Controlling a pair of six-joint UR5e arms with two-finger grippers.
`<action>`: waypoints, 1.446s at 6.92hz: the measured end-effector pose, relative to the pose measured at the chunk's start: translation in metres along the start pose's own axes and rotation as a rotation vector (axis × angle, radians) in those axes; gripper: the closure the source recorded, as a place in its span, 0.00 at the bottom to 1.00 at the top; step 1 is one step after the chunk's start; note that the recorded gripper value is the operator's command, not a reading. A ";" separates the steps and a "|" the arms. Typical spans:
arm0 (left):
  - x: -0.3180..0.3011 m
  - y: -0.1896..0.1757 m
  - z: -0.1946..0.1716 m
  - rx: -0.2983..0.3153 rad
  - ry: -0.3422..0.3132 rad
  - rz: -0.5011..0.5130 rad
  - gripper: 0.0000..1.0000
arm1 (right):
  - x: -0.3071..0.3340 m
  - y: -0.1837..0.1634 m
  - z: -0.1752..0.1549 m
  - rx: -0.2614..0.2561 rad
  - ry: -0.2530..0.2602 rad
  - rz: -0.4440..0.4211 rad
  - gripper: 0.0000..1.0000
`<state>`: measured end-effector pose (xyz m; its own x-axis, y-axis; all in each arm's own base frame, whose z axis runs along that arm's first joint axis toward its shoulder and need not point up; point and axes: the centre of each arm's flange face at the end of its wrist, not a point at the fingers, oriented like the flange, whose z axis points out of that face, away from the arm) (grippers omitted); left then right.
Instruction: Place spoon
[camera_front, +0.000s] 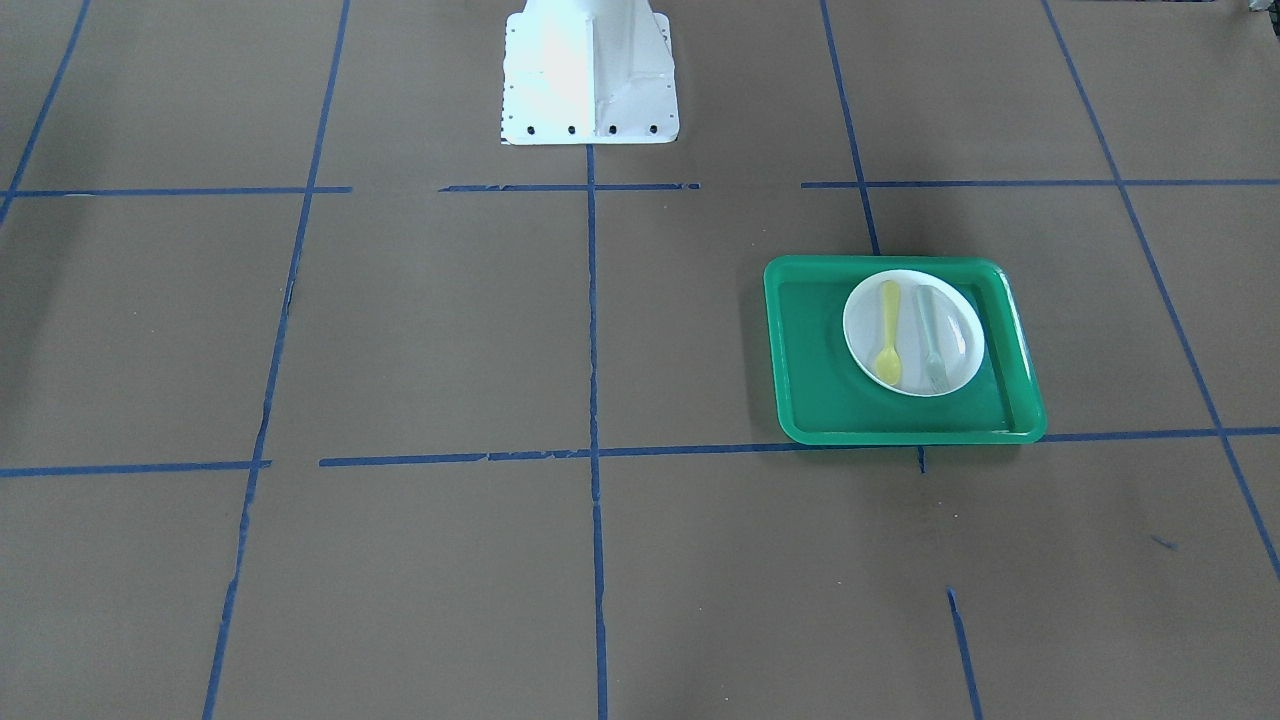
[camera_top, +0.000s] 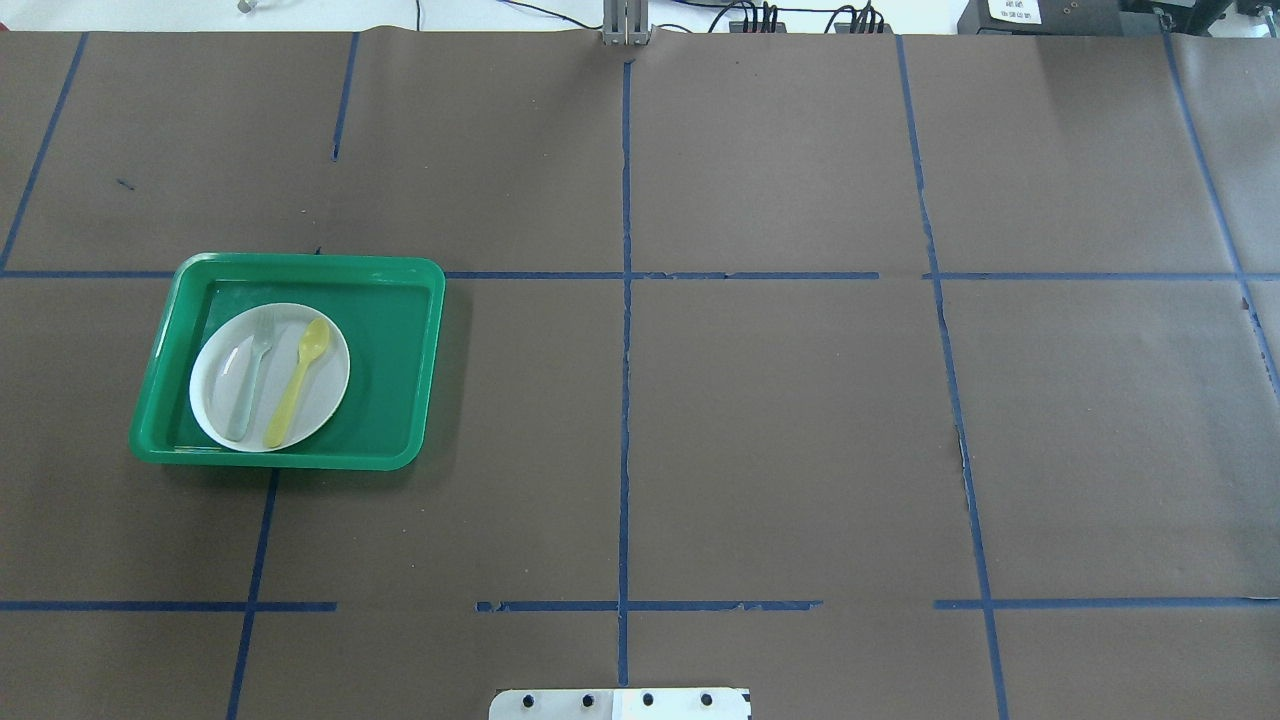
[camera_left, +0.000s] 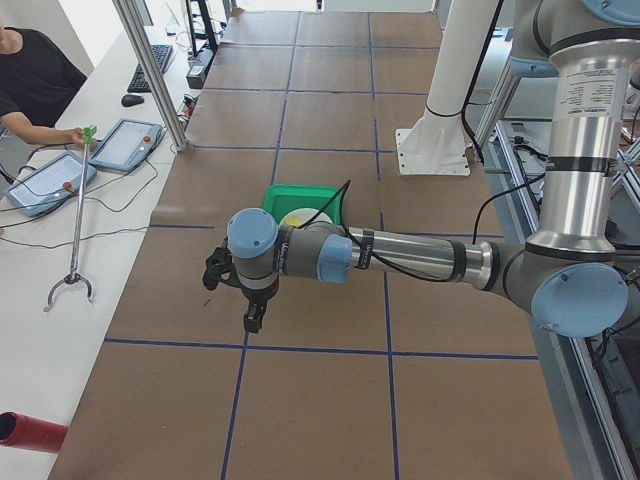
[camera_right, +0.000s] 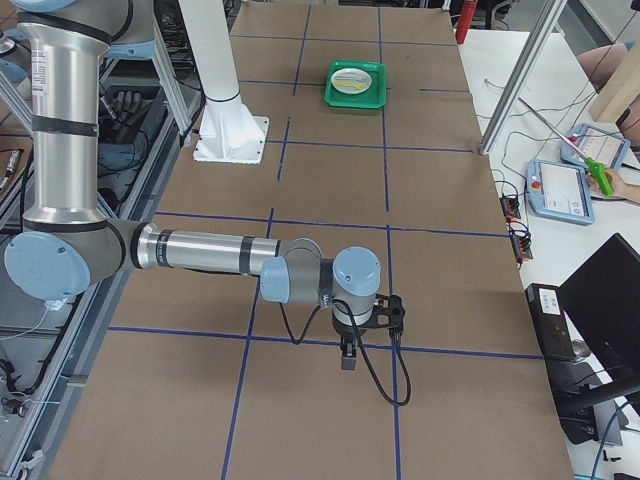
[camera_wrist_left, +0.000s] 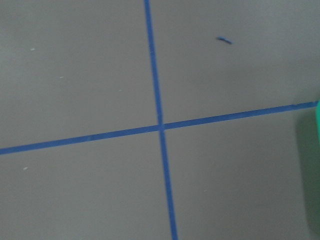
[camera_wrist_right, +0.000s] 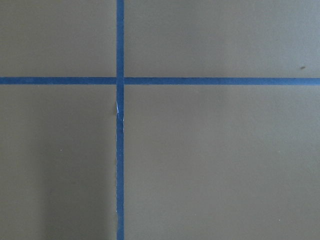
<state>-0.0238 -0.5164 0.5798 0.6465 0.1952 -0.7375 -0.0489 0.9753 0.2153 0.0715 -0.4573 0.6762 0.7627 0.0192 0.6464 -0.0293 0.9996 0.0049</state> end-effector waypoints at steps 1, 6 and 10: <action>0.043 -0.015 0.023 0.008 0.036 0.016 0.06 | 0.000 0.000 0.000 0.000 0.000 0.000 0.00; 0.284 -0.067 0.133 -0.021 0.037 -0.013 0.17 | 0.000 0.000 0.000 0.000 0.001 0.000 0.00; 0.355 -0.042 0.186 -0.055 0.005 0.061 0.19 | 0.000 0.000 0.000 0.000 0.000 0.000 0.00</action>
<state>0.3491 -0.5069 0.4277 0.6371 0.2552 -0.7273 -0.1300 0.9657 0.2250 0.0716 -0.4573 0.6762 0.7628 0.0192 0.6463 -0.0294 0.9996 0.0050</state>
